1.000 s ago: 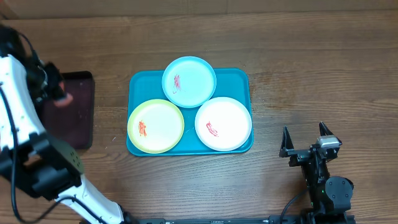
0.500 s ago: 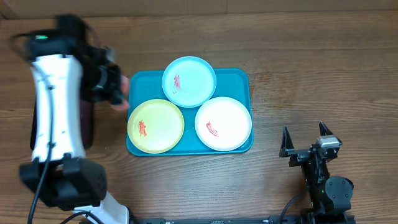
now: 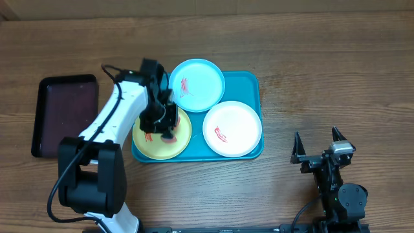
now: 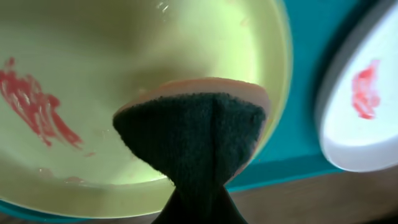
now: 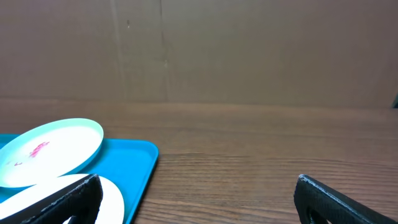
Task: Clean dirty plates on tray and stack at the side
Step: 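Carry the sponge with the left gripper onto the yellow plate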
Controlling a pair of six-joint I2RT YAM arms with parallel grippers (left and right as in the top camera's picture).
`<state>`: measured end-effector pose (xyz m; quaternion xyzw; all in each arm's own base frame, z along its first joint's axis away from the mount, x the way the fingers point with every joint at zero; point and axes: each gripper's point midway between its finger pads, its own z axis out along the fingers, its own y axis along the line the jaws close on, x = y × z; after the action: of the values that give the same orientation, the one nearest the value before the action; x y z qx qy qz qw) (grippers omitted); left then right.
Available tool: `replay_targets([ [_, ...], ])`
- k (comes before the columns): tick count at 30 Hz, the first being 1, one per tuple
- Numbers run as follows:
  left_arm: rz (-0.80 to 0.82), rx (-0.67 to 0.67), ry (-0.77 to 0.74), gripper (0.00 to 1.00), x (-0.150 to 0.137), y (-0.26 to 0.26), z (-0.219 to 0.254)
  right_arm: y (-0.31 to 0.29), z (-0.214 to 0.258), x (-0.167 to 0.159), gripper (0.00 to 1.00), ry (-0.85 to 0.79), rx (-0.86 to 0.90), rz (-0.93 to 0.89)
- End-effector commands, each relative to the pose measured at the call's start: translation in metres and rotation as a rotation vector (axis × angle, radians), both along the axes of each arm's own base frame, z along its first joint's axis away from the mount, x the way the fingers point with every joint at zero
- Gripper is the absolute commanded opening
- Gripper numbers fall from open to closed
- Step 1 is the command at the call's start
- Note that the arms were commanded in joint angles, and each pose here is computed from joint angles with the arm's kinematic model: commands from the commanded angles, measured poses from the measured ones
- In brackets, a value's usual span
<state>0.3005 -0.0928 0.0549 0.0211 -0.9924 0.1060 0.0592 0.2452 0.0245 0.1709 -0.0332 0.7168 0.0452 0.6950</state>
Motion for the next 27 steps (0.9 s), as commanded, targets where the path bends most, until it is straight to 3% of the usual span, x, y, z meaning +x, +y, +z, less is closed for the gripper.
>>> replay_targets([
  [1, 0.061, 0.068, 0.024, 0.04, -0.008, 0.011, -0.011, 0.000, -0.001, 0.000, 1.00, -0.006, -0.001, -0.005],
  [3, 0.062, 0.068, 0.024, 0.05, -0.008, 0.011, -0.011, 0.000, -0.001, 0.000, 1.00, -0.006, -0.001, -0.005],
  [4, 0.062, 0.066, 0.021, 0.17, -0.007, 0.010, -0.011, 0.000, -0.001, 0.000, 1.00, -0.006, -0.001, -0.005],
  [6, 0.060, 0.063, 0.013, 0.61, -0.006, 0.009, -0.012, -0.001, -0.001, 0.000, 1.00, -0.006, -0.001, -0.005],
  [7, 0.060, 0.062, 0.010, 0.64, -0.005, 0.009, -0.012, -0.001, -0.001, 0.000, 1.00, -0.006, -0.001, -0.005],
  [13, 0.064, 0.053, -0.029, 0.53, 0.008, 0.010, -0.002, 0.000, -0.001, 0.000, 1.00, -0.006, -0.001, -0.005],
  [18, 0.086, 0.043, -0.091, 0.43, 0.035, 0.019, 0.042, -0.001, -0.001, 0.000, 1.00, -0.006, -0.001, -0.005],
  [23, 0.111, 0.032, -0.183, 0.52, 0.061, 0.034, 0.087, 0.000, -0.001, 0.000, 1.00, -0.006, -0.001, -0.005],
  [25, 0.123, 0.030, -0.204, 0.76, 0.066, 0.037, 0.093, 0.000, -0.001, 0.000, 1.00, -0.006, -0.001, -0.005],
  [27, 0.124, 0.031, -0.202, 0.80, 0.066, 0.038, 0.093, 0.000, -0.001, 0.000, 1.00, -0.006, -0.001, -0.005],
])
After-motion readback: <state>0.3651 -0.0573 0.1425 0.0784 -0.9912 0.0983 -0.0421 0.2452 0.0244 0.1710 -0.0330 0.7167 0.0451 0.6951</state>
